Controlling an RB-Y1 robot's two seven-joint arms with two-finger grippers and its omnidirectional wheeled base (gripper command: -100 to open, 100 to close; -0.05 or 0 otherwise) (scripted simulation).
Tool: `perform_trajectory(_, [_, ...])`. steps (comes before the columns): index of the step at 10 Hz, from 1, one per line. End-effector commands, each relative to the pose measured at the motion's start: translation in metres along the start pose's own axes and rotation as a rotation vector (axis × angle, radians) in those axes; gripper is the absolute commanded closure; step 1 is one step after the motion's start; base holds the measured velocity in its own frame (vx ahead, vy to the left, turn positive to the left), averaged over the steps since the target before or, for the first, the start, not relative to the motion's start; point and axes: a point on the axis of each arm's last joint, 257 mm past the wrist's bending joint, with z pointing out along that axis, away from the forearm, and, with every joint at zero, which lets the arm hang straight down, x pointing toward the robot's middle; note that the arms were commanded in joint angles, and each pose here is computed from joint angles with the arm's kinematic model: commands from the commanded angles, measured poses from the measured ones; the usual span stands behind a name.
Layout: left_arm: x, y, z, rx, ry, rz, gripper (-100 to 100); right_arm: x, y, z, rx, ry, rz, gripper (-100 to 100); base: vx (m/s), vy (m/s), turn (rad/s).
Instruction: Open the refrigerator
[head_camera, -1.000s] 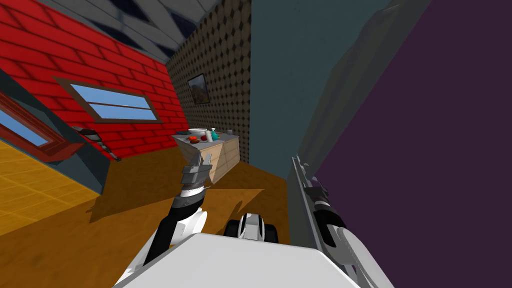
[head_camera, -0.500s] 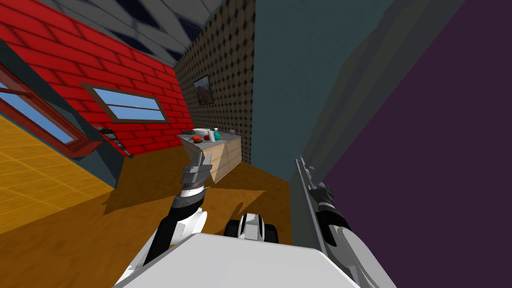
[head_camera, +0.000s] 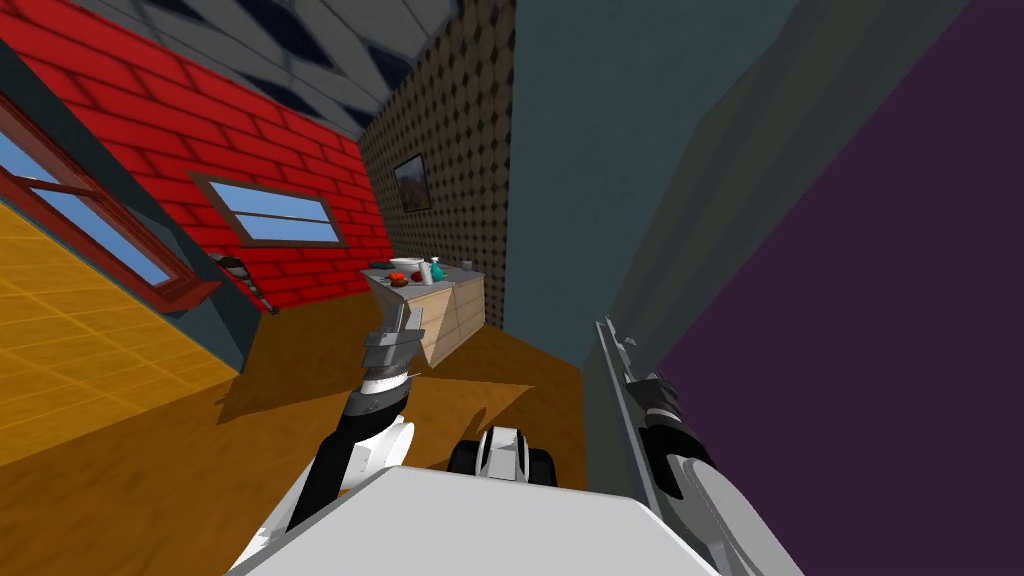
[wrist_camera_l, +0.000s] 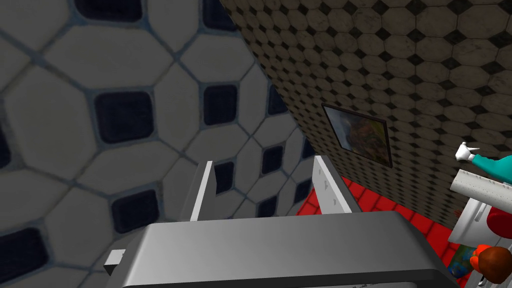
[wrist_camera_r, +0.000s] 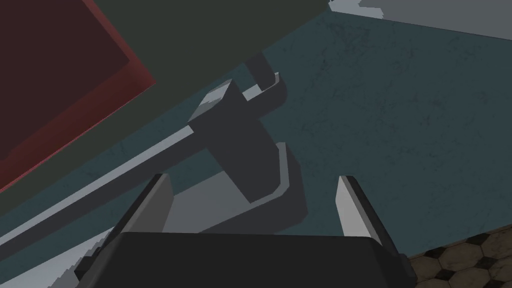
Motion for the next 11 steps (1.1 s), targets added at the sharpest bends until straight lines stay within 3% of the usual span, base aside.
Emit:
perform_trajectory(1, [0.0,0.0,0.0,0.0,0.0,0.0,0,0.001,-0.001,0.0,0.0,0.002,0.0,100,0.002,0.001,-0.022])
perform_trajectory(2, [0.0,0.0,0.0,0.0,0.0,0.0,0,-0.018,0.009,-0.001,-0.028,-0.048,0.001,100,-0.063,0.029,0.081])
perform_trajectory(4, [0.0,0.0,0.0,0.0,0.0,0.0,0,-0.038,0.02,-0.002,-0.058,-0.098,0.0,100,-0.126,0.051,0.144])
perform_trajectory(6, [0.0,0.0,0.0,0.0,0.0,0.0,0,-0.038,0.02,-0.002,-0.058,-0.098,0.0,100,-0.058,0.038,0.054])
perform_trajectory(8, [0.0,0.0,0.0,0.0,0.0,0.0,0,-0.067,0.035,-0.007,-0.103,-0.173,0.0,100,-0.08,0.034,0.095])
perform_trajectory(11, [0.0,0.0,0.0,0.0,0.0,0.0,0,-0.086,0.045,-0.011,-0.132,-0.223,-0.001,100,-0.083,0.039,0.085])
